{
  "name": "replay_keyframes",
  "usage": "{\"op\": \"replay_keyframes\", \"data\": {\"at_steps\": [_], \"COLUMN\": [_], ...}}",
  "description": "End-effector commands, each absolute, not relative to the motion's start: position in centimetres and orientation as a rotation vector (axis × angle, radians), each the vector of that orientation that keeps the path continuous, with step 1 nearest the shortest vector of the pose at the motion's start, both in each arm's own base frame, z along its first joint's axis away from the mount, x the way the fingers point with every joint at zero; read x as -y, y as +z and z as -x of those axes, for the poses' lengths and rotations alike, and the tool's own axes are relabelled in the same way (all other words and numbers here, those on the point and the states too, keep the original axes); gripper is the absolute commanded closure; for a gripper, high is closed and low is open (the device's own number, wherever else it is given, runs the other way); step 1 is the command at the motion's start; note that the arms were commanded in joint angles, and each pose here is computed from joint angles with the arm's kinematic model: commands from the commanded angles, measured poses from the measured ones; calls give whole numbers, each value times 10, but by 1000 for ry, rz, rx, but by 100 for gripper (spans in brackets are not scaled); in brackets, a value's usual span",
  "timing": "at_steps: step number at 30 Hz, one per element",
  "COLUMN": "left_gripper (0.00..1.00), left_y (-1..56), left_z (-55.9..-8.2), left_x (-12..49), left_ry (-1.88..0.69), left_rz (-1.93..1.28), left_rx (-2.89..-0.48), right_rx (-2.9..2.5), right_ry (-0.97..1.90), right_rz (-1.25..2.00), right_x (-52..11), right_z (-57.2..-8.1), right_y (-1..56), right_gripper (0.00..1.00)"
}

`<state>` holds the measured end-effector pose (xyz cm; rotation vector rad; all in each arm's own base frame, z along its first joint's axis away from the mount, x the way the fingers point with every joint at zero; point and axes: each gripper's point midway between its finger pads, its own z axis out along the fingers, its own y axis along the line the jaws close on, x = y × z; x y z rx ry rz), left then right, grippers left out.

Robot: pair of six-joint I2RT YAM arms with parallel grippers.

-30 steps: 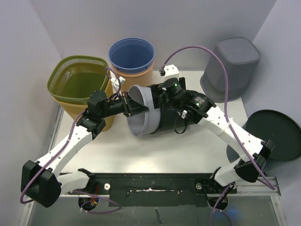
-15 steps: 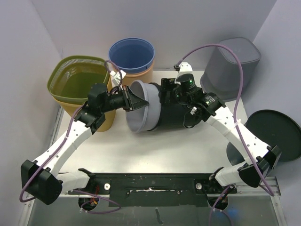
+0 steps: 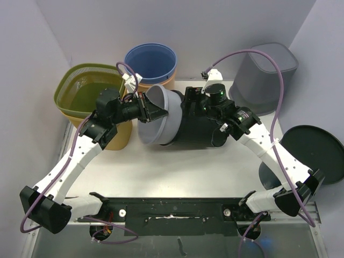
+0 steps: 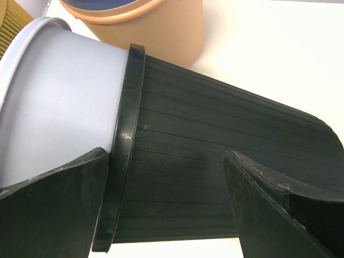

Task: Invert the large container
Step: Pick up the container from the container.

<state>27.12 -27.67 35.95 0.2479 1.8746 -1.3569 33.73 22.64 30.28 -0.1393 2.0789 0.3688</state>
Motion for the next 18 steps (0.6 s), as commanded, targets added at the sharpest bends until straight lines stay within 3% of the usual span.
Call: {"op": "replay_keyframes", "data": {"at_steps": [1,18], "left_gripper": [100,100], "left_y": [535,526], "left_z": [-200,-217], "left_x": [251,244], "left_ry": [-1382,-1297], "left_rz": [-534,-486], "left_rx": [-1217,-1278], "right_rx": [-2369,-2351], "right_ry": [-239,-202], "right_rz": [181,171], "right_x": [-125,-120], "right_z": [-320,-305], "right_y": [214,242], "right_gripper": [15,15]}}
